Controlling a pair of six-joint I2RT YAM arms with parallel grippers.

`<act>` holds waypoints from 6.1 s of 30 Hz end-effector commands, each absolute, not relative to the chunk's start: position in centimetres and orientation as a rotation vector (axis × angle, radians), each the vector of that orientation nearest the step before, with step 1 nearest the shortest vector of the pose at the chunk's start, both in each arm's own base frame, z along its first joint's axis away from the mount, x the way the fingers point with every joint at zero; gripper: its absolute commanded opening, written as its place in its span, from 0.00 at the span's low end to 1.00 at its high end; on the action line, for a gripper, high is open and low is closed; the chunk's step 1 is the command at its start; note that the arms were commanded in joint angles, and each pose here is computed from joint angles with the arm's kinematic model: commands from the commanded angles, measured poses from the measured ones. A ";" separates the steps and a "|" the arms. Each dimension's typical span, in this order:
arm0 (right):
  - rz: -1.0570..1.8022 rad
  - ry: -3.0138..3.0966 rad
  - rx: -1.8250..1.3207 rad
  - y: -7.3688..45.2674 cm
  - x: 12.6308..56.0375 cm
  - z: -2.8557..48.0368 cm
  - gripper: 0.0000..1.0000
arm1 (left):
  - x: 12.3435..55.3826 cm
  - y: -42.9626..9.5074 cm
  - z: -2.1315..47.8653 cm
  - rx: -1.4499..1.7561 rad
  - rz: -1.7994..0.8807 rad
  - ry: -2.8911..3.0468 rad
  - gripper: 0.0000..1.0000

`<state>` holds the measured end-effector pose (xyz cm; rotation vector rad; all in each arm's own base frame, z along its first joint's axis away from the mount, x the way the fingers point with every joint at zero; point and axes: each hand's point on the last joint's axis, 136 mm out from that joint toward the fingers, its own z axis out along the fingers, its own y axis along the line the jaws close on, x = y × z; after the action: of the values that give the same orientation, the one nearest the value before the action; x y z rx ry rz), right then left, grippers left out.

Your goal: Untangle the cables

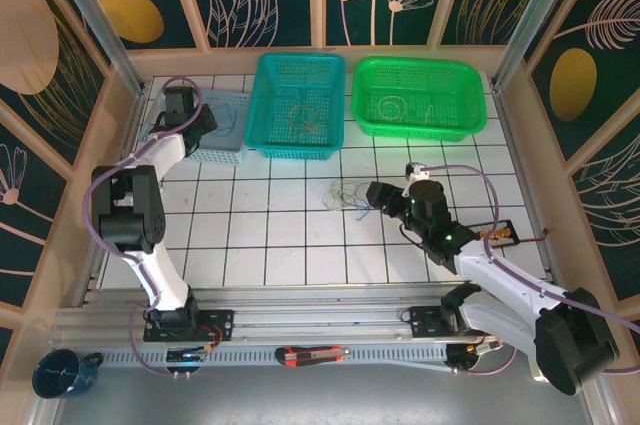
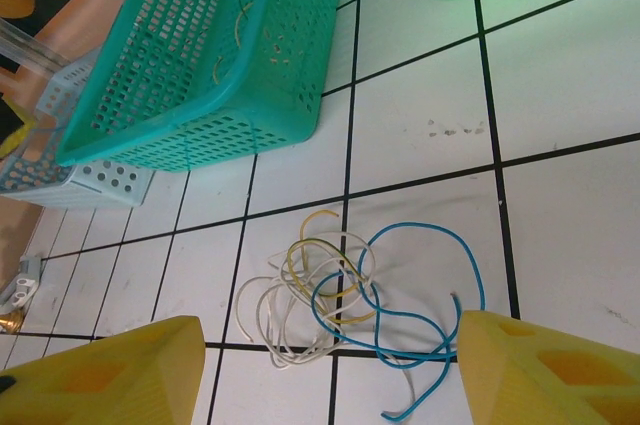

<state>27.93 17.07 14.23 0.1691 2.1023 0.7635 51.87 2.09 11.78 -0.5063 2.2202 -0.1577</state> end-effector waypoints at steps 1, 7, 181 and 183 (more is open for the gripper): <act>0.766 2.075 0.173 16.8 28.1 15.3 0.67 | 51.3 4.7 10.2 -0.542 -0.063 2.275 0.00; 0.773 2.071 0.167 17.0 28.1 15.5 0.67 | 51.2 4.2 10.9 -0.524 -0.102 2.261 0.33; 1.176 1.913 -0.157 24.7 28.6 23.1 0.00 | 29.5 -34.0 17.2 0.305 -1.332 2.050 0.38; 1.181 1.914 -0.158 24.7 28.6 23.1 0.00 | 29.7 -34.1 17.2 0.302 -1.330 2.049 0.33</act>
<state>28.31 24.60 21.24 -0.1572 1.9795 1.1420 29.23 -33.41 16.04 0.2889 2.1043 -1.3176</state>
